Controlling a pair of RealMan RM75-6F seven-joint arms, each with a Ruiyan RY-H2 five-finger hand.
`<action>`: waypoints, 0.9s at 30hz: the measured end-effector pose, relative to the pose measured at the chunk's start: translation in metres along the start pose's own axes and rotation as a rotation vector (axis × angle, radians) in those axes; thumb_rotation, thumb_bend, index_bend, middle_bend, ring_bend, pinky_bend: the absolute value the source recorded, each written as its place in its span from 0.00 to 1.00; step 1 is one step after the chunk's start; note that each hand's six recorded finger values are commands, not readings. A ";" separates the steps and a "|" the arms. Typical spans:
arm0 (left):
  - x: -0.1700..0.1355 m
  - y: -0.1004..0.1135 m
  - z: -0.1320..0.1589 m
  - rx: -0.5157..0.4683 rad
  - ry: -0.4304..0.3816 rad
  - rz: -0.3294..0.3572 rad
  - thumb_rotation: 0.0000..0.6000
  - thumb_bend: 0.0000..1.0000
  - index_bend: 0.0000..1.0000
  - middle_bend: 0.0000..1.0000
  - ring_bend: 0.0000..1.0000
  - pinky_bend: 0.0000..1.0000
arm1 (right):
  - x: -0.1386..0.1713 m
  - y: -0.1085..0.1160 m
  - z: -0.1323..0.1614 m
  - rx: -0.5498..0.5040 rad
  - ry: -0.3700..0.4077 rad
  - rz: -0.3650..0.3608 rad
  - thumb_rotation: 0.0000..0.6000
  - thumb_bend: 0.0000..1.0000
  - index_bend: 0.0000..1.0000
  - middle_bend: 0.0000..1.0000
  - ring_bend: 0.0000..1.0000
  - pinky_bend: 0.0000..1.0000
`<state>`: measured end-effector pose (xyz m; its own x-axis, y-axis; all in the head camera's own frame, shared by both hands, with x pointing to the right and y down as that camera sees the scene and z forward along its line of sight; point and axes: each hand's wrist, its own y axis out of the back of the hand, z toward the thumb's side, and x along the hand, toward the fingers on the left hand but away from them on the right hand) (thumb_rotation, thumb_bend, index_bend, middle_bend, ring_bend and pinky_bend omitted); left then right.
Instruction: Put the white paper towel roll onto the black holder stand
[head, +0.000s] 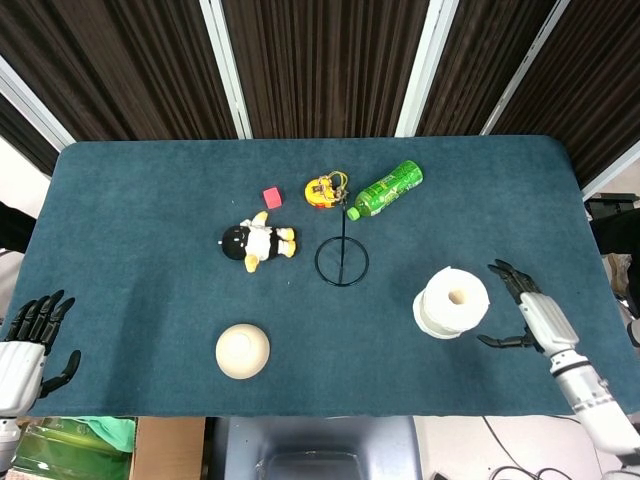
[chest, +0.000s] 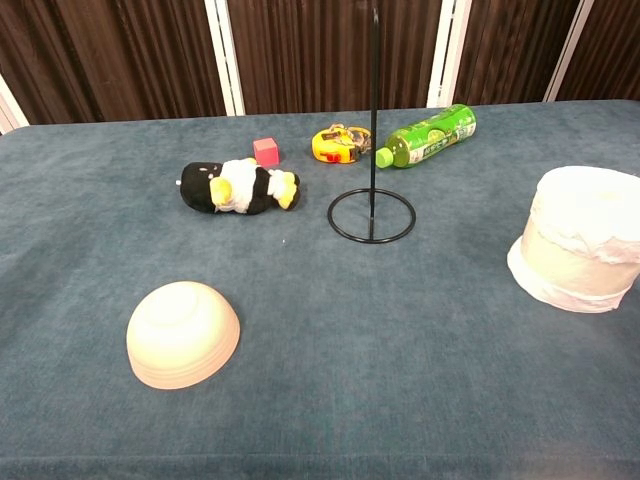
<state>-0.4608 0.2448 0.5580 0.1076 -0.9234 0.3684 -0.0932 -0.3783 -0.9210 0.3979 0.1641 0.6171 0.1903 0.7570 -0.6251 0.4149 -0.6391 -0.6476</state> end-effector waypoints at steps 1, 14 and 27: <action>0.000 0.000 0.000 0.000 0.003 -0.001 1.00 0.44 0.00 0.00 0.00 0.09 | -0.006 -0.001 0.001 -0.005 -0.004 0.027 0.98 0.08 0.00 0.00 0.00 0.00; -0.001 0.006 0.002 -0.011 0.000 0.013 1.00 0.44 0.00 0.00 0.00 0.09 | -0.037 -0.016 0.003 -0.032 -0.047 0.162 0.98 0.07 0.00 0.00 0.00 0.00; -0.002 0.008 -0.001 -0.022 -0.002 0.021 1.00 0.44 0.00 0.00 0.00 0.09 | -0.052 -0.026 0.009 -0.096 -0.040 0.235 0.94 0.13 0.39 0.34 0.30 0.37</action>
<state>-0.4631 0.2434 0.5503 0.1077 -0.9309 0.3490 -0.1168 -0.3604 -0.9254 0.3687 0.1405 0.6627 0.2568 0.5823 -0.7713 0.4462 -0.7794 -0.4399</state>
